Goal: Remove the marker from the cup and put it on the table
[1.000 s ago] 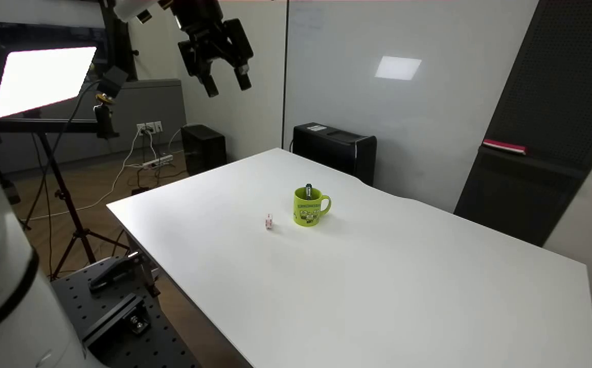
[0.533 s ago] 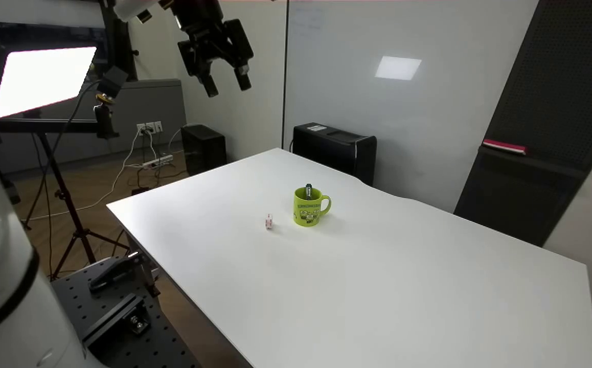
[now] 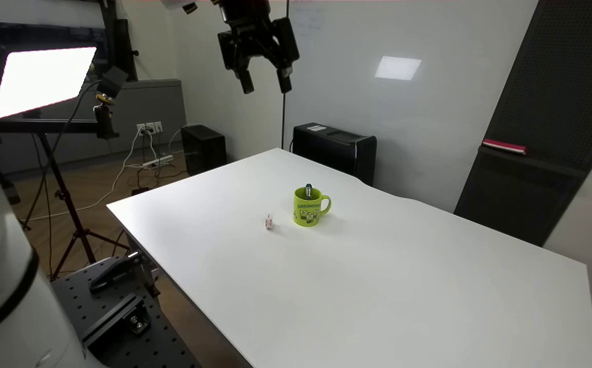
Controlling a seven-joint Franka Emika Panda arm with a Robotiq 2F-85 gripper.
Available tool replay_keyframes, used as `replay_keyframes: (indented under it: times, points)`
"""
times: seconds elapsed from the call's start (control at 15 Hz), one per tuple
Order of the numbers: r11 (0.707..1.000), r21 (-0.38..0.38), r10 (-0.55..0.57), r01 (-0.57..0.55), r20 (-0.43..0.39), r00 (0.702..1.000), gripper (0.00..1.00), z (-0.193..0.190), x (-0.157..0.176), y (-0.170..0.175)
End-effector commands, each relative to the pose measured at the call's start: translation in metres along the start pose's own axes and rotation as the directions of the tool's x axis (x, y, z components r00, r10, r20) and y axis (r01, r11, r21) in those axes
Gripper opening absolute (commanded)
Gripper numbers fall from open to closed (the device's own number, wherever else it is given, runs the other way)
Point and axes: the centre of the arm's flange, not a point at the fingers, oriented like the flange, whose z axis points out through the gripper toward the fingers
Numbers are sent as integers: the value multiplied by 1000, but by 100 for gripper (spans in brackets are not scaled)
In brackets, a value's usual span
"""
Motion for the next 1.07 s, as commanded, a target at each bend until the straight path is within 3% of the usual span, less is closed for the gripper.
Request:
replay_keyframes:
  times: [0.0, 0.27, 0.47, 0.73, 1.0]
  points:
    - [998, 64, 26, -27, 20, 999, 100, 15, 22, 53]
    - [990, 139, 0, -7, 51, 999, 100, 40, 45, 113]
    - [977, 213, -35, 15, 91, 995, 100, 64, 61, 137]
    - [938, 342, -116, 59, 149, 982, 100, 100, 82, 140]
    - [902, 421, -203, 94, 222, 954, 100, 126, 96, 132]
